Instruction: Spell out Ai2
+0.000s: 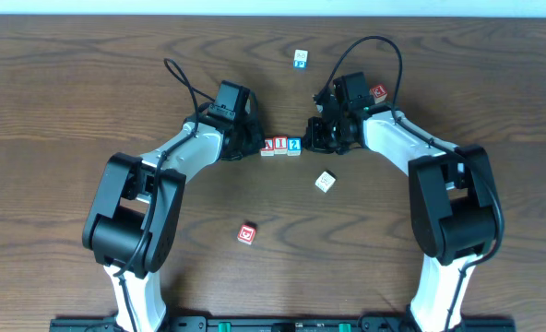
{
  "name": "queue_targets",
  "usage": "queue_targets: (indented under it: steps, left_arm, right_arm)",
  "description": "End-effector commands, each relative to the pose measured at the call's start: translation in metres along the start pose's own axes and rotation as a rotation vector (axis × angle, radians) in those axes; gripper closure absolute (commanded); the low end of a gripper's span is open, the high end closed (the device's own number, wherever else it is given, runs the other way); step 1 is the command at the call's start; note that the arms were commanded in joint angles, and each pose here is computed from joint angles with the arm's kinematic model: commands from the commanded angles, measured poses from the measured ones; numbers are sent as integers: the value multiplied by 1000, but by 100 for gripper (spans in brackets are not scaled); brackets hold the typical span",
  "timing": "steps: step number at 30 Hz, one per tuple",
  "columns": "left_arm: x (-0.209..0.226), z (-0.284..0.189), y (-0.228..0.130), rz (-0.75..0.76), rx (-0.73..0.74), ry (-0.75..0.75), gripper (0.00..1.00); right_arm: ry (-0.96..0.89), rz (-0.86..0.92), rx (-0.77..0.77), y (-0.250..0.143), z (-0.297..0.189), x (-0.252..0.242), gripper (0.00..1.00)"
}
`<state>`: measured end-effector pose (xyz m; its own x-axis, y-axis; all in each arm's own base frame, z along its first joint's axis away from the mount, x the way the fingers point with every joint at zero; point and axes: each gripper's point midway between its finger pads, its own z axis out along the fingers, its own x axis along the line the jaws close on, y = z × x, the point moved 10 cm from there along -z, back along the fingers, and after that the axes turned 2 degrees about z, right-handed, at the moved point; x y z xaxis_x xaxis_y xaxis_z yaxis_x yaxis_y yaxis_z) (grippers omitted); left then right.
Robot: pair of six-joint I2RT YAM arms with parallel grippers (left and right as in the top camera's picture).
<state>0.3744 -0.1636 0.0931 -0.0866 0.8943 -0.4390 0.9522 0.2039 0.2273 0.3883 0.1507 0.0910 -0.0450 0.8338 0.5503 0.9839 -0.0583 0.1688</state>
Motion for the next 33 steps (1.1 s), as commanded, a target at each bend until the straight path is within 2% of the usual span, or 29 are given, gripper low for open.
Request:
queue_targets:
  steps: [1, 11, 16, 20, 24, 28, 33]
  left_arm:
    - [4, 8, -4, -4, 14, 25, 94]
    - [11, 7, -1, 20, -4, 67, 94]
    - [14, -10, 10, 47, -23, 90, 94]
    - [-4, -60, 28, 117, -105, 134, 95]
    - [-25, -131, 28, 219, -219, 134, 94]
    - [-33, -196, 5, 297, -269, 128, 94]
    - [-26, -260, -45, 331, -332, 104, 94]
  right_arm:
    - [-27, 17, 14, -4, 7, -1, 99]
    - [-138, 25, -57, 7, 1, -13, 99]
    - [-137, -24, -136, 25, -24, -8, 99]
    - [-200, -119, -235, 38, -73, 11, 99]
    - [-208, -227, -316, 26, -136, 39, 99]
    - [-214, -275, -356, -6, -197, 62, 99]
    - [-301, -281, -406, -69, -254, 67, 98]
